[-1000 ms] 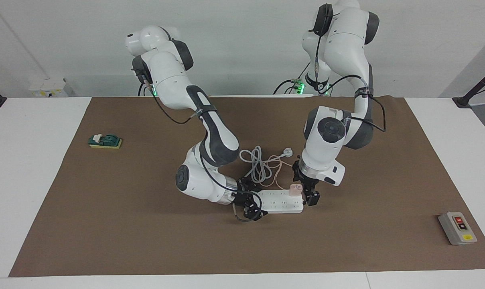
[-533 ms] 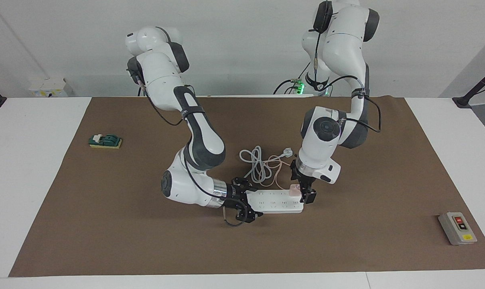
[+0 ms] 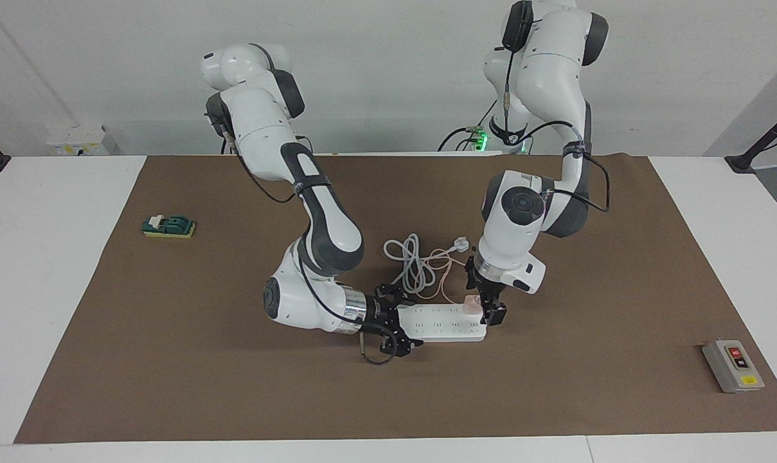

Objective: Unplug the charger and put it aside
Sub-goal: 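Grasp the pink charger with the left gripper while the right gripper holds the strip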

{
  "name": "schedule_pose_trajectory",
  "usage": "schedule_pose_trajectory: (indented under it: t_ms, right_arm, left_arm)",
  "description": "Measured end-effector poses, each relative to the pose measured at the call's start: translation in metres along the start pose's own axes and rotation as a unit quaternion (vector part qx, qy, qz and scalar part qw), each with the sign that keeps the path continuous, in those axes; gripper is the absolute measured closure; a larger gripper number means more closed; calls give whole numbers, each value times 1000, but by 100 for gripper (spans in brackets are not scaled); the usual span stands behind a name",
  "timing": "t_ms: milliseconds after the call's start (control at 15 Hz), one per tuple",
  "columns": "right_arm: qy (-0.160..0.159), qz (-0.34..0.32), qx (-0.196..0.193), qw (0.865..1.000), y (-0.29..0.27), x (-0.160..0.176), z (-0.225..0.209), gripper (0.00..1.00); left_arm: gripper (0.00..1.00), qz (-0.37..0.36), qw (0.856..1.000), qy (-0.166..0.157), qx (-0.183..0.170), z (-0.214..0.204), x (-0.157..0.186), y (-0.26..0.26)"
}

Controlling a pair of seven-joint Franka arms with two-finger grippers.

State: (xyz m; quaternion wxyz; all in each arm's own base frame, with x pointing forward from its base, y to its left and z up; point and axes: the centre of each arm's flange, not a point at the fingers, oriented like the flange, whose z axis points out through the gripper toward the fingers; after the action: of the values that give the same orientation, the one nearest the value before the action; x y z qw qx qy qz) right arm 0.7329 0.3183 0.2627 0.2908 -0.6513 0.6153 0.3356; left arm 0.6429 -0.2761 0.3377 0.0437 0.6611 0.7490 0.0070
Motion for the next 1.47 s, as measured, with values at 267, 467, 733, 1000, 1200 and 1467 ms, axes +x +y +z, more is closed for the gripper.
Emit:
schedule_pose_trajectory:
  t_ms: [267, 467, 733, 1000, 1200, 1467]
  right_arm:
    - [5, 12, -11, 1000, 7, 12, 13, 0]
    - [14, 16, -6, 1000, 12, 24, 27, 0]
    - [18, 8, -1, 1000, 14, 24, 29, 0]
    - [28, -6, 16, 999, 17, 19, 39, 5]
    - [31, -9, 22, 999, 20, 18, 38, 5]
    - [32, -10, 23, 999, 20, 18, 38, 5]
  left_arm:
    - [4, 1, 1000, 0, -3, 2, 0, -1]
    - [4, 7, 1000, 4, -9, 0, 1, -1]
    - [4, 9, 1000, 5, -12, 0, 1, 0]
    - [4, 9, 1000, 4, -13, -1, 0, 0]
    - [4, 10, 1000, 4, -13, -1, 0, 0]
    - [22, 9, 1000, 5, -14, -1, 1, 1]
